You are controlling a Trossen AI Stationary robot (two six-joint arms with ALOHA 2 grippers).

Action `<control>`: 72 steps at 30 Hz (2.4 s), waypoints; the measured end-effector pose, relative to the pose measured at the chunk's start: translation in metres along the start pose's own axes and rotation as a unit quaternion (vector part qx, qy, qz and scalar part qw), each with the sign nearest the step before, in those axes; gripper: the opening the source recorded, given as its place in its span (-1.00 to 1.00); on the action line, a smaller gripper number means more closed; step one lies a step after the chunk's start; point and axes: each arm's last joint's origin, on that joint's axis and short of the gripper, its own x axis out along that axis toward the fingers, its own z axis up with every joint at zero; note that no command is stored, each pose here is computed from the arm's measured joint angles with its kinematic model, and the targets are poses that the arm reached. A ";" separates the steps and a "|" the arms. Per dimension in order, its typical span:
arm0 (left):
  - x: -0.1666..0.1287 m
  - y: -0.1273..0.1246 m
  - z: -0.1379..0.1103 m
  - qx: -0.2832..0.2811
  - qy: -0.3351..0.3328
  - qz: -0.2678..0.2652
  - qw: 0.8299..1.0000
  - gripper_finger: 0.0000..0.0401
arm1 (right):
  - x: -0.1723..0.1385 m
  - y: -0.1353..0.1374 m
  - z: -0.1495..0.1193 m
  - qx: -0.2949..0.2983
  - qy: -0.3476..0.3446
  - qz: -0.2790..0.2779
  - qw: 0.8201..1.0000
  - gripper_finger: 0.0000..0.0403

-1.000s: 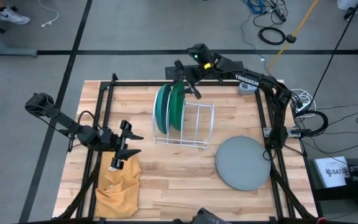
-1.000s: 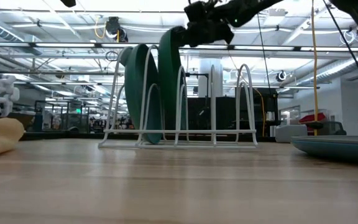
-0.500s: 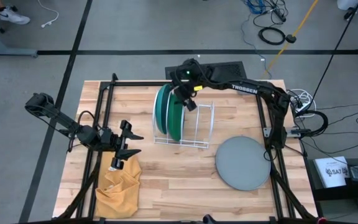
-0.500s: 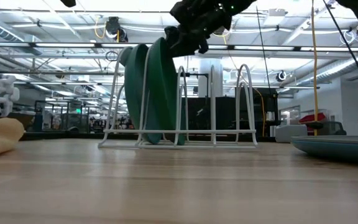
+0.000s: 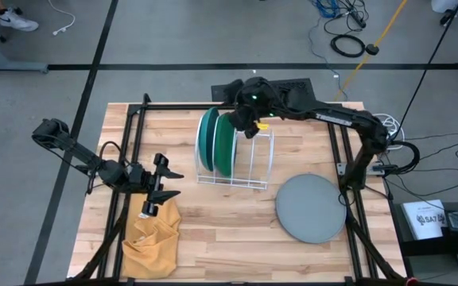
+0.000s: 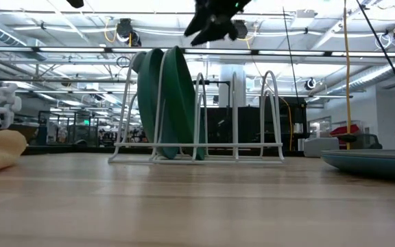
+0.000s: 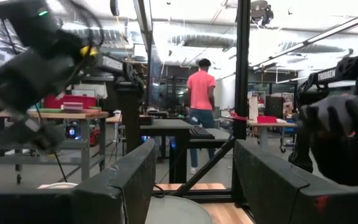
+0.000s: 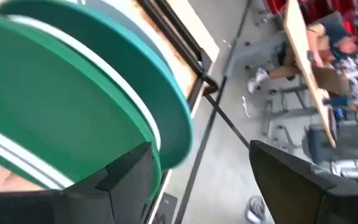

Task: Sort dishes
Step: Put the green plate in the white dish rack, then put the gray plate in the white dish rack

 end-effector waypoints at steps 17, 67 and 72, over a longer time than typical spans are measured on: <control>0.000 0.000 0.001 0.057 -0.004 -0.001 0.998 0.08 | -0.102 0.081 0.042 0.327 0.190 0.189 0.906 0.07; 0.000 0.001 0.005 0.066 -0.026 0.002 0.997 0.08 | -0.048 0.382 0.058 0.618 0.328 0.152 0.698 -0.40; 0.000 0.000 0.005 0.055 -0.025 0.001 0.998 0.08 | -0.050 0.379 0.063 0.606 0.328 0.163 0.706 -0.90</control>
